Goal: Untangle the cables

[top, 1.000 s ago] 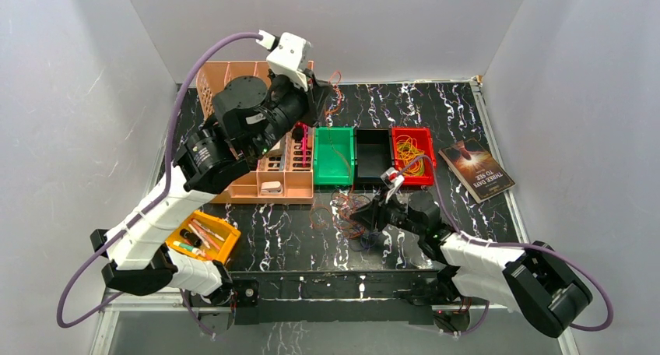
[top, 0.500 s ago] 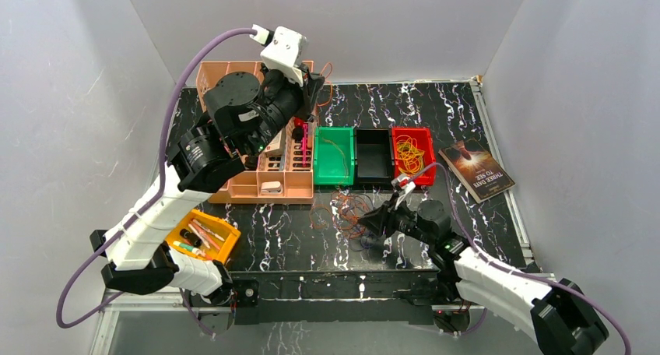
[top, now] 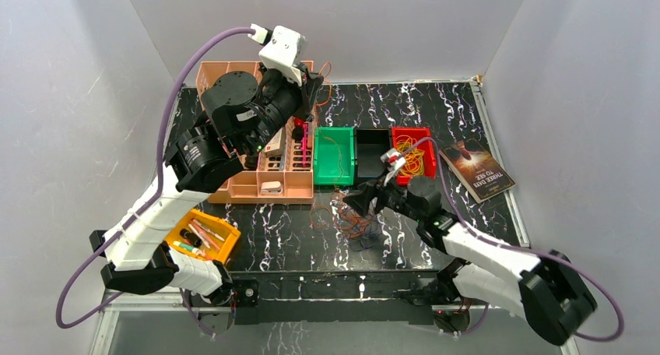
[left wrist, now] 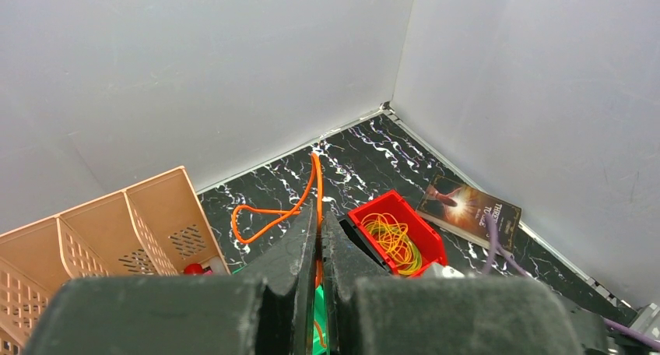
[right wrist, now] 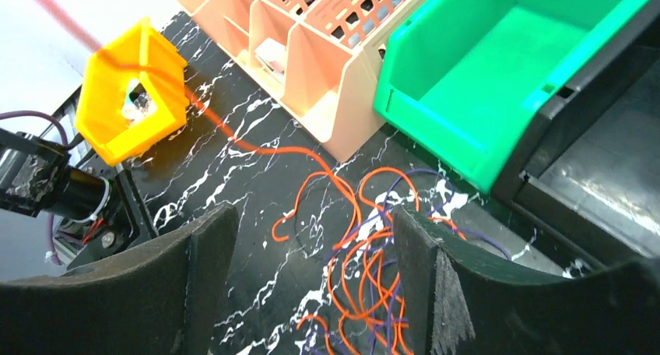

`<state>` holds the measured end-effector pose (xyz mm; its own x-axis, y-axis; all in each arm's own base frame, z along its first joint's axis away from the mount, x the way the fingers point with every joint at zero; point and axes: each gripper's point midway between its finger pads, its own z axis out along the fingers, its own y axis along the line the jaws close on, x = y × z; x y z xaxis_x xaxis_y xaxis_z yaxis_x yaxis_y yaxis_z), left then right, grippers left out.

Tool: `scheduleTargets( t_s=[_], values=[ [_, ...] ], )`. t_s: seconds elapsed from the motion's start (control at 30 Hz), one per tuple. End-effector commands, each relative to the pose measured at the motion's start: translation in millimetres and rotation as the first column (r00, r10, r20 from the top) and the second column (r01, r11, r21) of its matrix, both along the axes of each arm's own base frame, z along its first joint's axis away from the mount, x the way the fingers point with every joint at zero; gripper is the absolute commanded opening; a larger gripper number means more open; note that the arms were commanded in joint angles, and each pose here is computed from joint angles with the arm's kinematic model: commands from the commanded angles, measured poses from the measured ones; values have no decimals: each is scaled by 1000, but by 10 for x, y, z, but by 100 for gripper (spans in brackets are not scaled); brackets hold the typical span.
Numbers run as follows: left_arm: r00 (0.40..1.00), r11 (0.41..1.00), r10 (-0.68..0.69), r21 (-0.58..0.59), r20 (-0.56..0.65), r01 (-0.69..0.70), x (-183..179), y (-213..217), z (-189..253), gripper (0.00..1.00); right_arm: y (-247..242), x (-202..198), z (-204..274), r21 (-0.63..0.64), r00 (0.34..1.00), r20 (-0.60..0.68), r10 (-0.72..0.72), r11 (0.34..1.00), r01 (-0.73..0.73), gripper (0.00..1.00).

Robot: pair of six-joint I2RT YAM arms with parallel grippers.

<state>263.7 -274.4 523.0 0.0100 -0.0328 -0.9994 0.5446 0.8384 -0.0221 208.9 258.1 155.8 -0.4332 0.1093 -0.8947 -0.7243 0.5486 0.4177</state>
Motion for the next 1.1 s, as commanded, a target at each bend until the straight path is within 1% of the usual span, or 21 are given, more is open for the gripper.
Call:
scheduleTargets(
  t_s=[0.0,0.1,0.2,0.3,0.43,0.57,0.6,0.7,0.83,0.9,1.07],
  values=[
    [1000,1000,6,-29,30,-5,-42,72,166,0,253,236,323,65,995,96,24,997,-31,81],
    [1000,1000,6,-30,28,-5,-41,69,163,0,315,370,185,56,998,57,-7,998,4,81],
    [1000,999,8,-31,30,-7,-41,76,172,0,345,458,-45,9,999,-4,-37,999,38,77],
    [999,999,25,-21,36,-24,-25,108,176,0,318,465,-321,-54,996,-63,-70,996,67,70],
    [997,999,54,-11,46,-54,-3,168,178,0,168,419,-605,-113,979,-136,-148,985,133,57],
    [992,995,101,-13,72,-100,3,306,247,0,-104,419,-782,-179,940,-179,-291,949,260,48],
    [991,994,107,-12,80,-106,-1,332,270,0,-233,348,-962,-232,920,-210,-331,931,282,46],
    [986,992,130,-15,102,-129,-12,420,349,0,-477,297,-1146,-326,881,-216,-420,882,341,45],
    [978,986,166,-20,130,-164,-27,552,454,0,-698,227,-1253,-385,848,-207,-488,837,388,46],
    [974,984,178,-27,142,-176,-42,611,507,0,-691,182,-1263,-371,844,-231,-483,846,383,46],
    [968,981,192,-36,162,-189,-76,704,597,0,-720,114,-1295,-378,828,-266,-494,844,382,46]
  ],
)
